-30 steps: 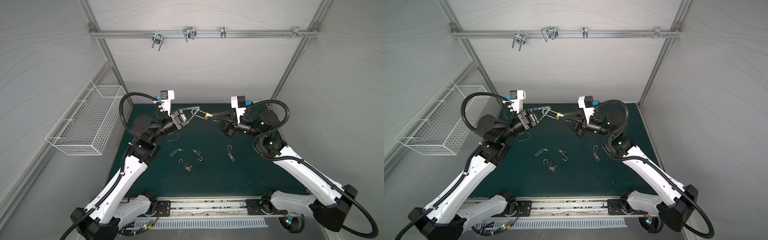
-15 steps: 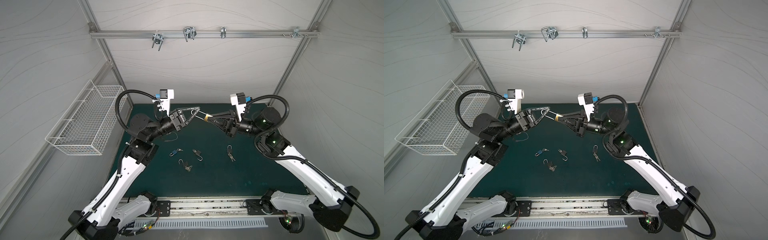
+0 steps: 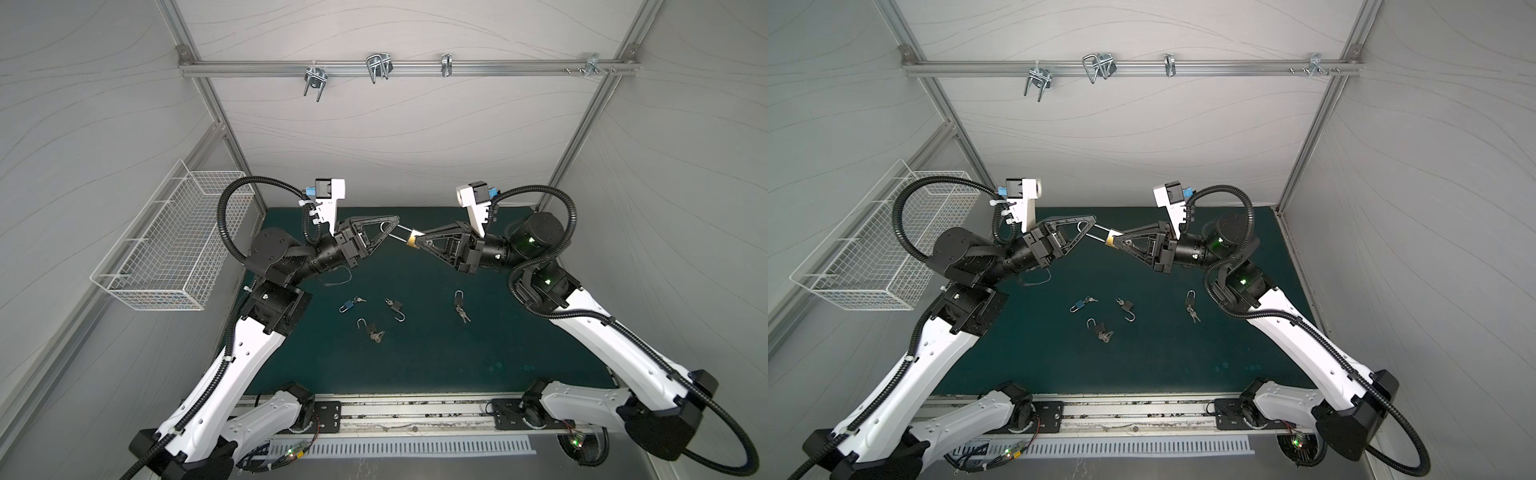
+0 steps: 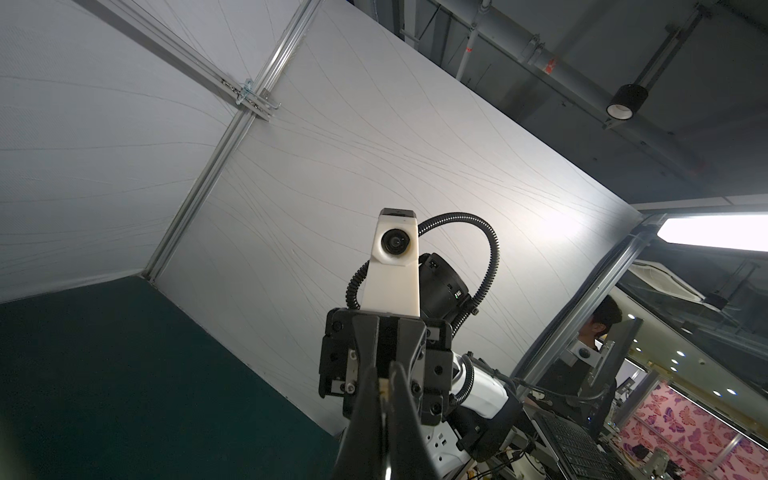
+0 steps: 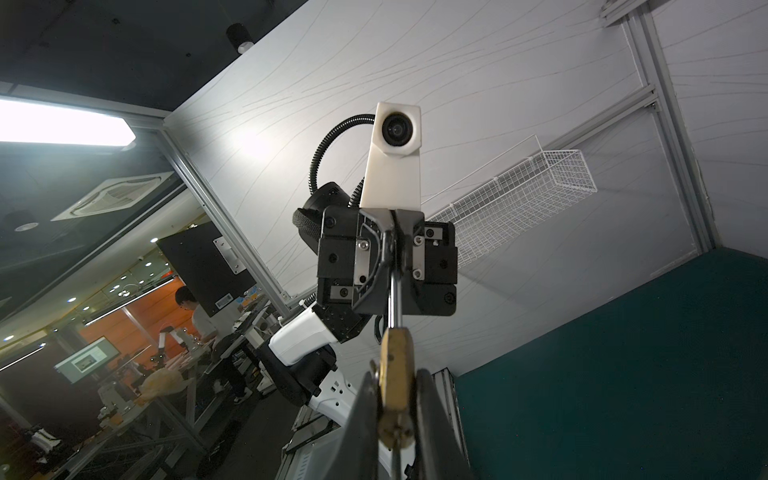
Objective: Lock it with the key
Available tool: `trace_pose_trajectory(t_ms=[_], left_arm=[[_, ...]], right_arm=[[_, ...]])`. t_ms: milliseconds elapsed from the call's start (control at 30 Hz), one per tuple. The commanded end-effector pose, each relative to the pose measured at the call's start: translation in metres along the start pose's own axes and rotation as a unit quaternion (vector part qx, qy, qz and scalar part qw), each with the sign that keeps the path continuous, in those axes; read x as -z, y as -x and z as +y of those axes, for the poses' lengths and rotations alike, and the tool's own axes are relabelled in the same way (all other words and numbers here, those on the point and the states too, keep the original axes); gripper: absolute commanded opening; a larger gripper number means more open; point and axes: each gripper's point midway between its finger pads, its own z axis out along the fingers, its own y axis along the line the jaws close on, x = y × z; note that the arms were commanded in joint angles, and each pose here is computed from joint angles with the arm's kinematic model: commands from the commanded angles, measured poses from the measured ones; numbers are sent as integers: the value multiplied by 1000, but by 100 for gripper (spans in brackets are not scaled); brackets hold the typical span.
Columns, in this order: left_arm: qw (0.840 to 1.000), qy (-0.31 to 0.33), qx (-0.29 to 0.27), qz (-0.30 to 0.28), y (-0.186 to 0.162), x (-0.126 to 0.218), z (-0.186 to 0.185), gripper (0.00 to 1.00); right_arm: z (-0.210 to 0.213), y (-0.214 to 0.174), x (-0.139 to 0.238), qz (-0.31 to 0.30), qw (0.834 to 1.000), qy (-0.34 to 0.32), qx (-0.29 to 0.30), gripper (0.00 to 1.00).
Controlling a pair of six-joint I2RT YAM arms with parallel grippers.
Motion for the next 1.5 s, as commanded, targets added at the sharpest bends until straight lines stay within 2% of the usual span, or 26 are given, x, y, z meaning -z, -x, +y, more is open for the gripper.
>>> trace_pose_trajectory(t_ms=[0, 333, 533, 867, 967, 1300, 1467], left_arm=[[999, -35, -9, 21, -7, -2, -18, 0], [999, -39, 10, 28, -16, -10, -12, 0], [999, -31, 20, 37, -25, -14, 0, 0], [997, -37, 41, 47, -36, -21, 6, 0], [997, -36, 38, 48, -37, -21, 7, 0], [998, -7, 2, 63, -44, -15, 13, 0], [998, -4, 11, 66, -47, -16, 17, 0]], right_arm=[[9, 20, -3, -28, 999, 3, 28, 0], [11, 20, -7, -24, 998, 2, 61, 0], [11, 20, -11, -19, 998, 8, 58, 0], [20, 11, -14, -7, 991, 2, 131, 0], [21, 12, -16, -6, 994, 6, 112, 0], [28, 19, -18, -10, 999, 38, -34, 0], [25, 22, -19, -18, 998, 34, -51, 0]])
